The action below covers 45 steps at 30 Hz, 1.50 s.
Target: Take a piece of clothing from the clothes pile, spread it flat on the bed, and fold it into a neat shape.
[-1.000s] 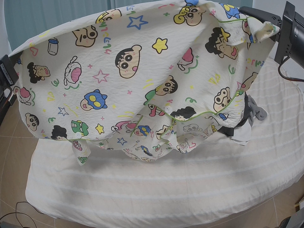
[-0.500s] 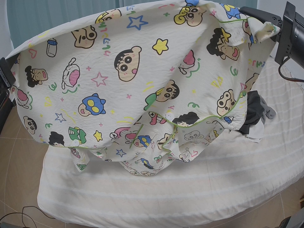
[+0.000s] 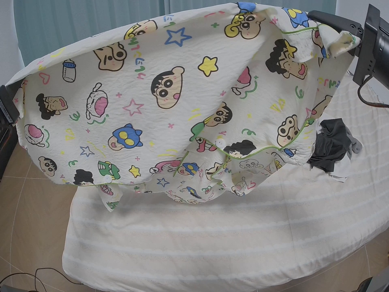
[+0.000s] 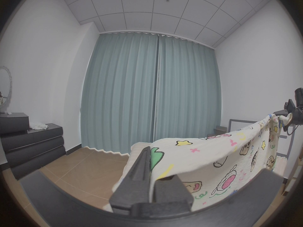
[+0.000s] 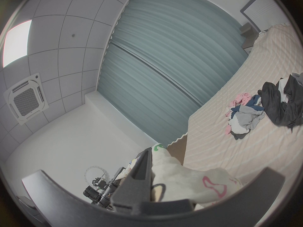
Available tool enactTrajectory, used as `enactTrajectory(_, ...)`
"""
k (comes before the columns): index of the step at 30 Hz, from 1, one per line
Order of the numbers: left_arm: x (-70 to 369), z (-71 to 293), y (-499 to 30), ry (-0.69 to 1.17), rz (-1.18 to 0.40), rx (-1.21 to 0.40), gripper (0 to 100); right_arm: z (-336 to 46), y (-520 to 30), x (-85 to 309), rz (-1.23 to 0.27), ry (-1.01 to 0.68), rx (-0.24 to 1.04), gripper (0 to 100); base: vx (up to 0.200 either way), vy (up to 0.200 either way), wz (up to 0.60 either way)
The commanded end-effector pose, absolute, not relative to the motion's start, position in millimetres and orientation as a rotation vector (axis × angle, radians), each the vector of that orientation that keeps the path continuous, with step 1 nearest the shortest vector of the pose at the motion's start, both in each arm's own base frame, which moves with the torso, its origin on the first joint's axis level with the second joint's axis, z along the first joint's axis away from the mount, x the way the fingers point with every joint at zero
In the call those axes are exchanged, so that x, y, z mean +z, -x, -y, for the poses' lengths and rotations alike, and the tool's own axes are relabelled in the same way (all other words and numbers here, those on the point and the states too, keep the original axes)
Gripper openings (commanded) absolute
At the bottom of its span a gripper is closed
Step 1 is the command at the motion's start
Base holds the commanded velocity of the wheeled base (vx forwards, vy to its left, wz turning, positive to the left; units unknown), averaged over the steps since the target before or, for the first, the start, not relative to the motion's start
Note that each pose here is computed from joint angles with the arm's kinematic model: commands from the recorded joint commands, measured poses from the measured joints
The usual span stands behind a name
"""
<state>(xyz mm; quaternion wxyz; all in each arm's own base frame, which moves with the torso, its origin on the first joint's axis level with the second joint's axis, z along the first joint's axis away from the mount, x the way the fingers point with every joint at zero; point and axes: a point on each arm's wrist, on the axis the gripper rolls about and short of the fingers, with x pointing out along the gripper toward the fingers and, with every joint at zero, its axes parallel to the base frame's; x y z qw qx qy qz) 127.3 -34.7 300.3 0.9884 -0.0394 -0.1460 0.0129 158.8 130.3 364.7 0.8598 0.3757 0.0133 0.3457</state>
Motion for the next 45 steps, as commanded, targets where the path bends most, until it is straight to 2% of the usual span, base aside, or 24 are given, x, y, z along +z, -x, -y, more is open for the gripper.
enactTrajectory(1, 298.3, 34.6, -127.1, 0.078, 0.288, 0.026, 0, -128.6, -156.8, 364.7, -0.024, -0.788, 0.727, 0, -0.2, 0.0, 0.0)
enactTrajectory(27, 294.7, 30.7, -117.5, 0.067, 0.291, 0.059, 0, -107.7, -129.9, 378.2, 0.035, -0.805, 0.775, 0, -0.2, 0.0, 0.0)
enactTrajectory(31, 274.9, 28.7, -110.9, 0.03, 0.213, 0.056, 0, -104.2, -125.7, 378.2, 0.023, -0.797, 0.776, 0, 0.0, 0.0, 0.0)
enactTrajectory(37, 254.2, 23.3, -93.1, -0.032, 0.018, 0.04, 0, -101.1, -122.5, 364.7, -0.116, -0.75, 0.74, 0, 0.0, 0.0, 0.0)
enactTrajectory(45, 221.9, 22.8, -91.1, -0.043, -0.174, 0.035, 0, -111.4, -135.9, 324.6, -0.276, -0.694, 0.674, 0, 0.0, 0.0, 0.0)
